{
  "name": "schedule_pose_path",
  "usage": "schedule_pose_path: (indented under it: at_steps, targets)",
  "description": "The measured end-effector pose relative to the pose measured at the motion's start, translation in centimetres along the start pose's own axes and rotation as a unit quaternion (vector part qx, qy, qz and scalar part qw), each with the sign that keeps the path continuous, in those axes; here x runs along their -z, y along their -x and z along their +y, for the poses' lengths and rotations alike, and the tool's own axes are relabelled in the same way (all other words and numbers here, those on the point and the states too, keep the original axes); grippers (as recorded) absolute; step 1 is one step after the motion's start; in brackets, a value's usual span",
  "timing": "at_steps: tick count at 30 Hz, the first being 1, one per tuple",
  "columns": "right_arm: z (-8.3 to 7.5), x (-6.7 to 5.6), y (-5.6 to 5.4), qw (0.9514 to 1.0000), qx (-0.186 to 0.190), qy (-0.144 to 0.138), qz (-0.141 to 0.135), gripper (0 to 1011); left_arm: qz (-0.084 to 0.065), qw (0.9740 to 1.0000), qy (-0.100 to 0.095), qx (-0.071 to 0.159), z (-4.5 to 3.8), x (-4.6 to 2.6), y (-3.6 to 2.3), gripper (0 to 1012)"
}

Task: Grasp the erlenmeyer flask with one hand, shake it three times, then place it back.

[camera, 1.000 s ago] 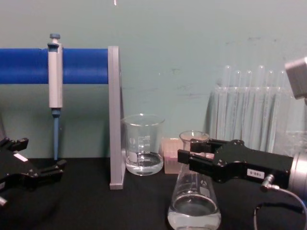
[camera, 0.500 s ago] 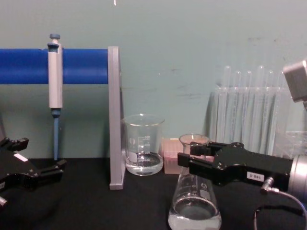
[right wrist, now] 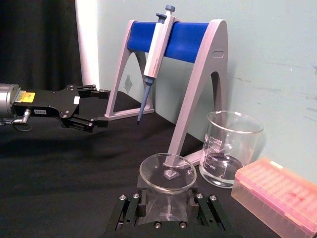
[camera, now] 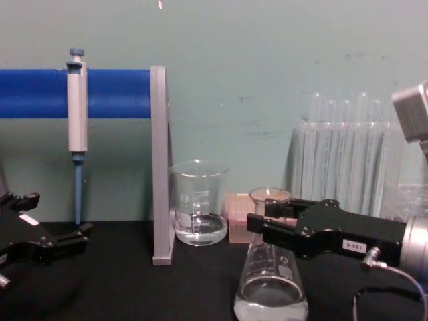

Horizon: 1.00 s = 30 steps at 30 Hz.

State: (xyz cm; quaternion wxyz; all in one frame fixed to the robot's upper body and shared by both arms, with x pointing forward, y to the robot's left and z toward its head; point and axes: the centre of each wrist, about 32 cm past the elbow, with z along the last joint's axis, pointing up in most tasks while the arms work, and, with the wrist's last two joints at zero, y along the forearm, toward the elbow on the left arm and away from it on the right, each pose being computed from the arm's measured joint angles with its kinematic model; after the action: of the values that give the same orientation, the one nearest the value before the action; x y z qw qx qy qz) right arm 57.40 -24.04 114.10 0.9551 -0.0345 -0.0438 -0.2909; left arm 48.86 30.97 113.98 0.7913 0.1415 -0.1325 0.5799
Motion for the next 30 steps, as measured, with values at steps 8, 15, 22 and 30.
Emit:
schedule_pose_path:
  at_steps: [8,15,22,30]
  targets:
    - [-0.03,0.02,0.00,1.0000,0.000,0.000,0.000,451,0.000,1.0000,0.000,0.000,0.00,0.00,0.00,1001]
    - [-0.04,0.02,-0.01,1.0000,-0.001,0.001,0.000,451,0.000,1.0000,0.000,0.000,0.00,0.00,0.00,1001]
    - [-0.04,0.04,-0.01,1.0000,-0.001,0.001,0.000,451,0.000,1.0000,0.000,0.000,0.00,0.00,0.00,1001]
    - [-0.06,0.17,0.05,1.0000,-0.002,0.007,0.000,628,0.000,1.0000,0.000,0.000,0.00,0.00,0.00,1001]
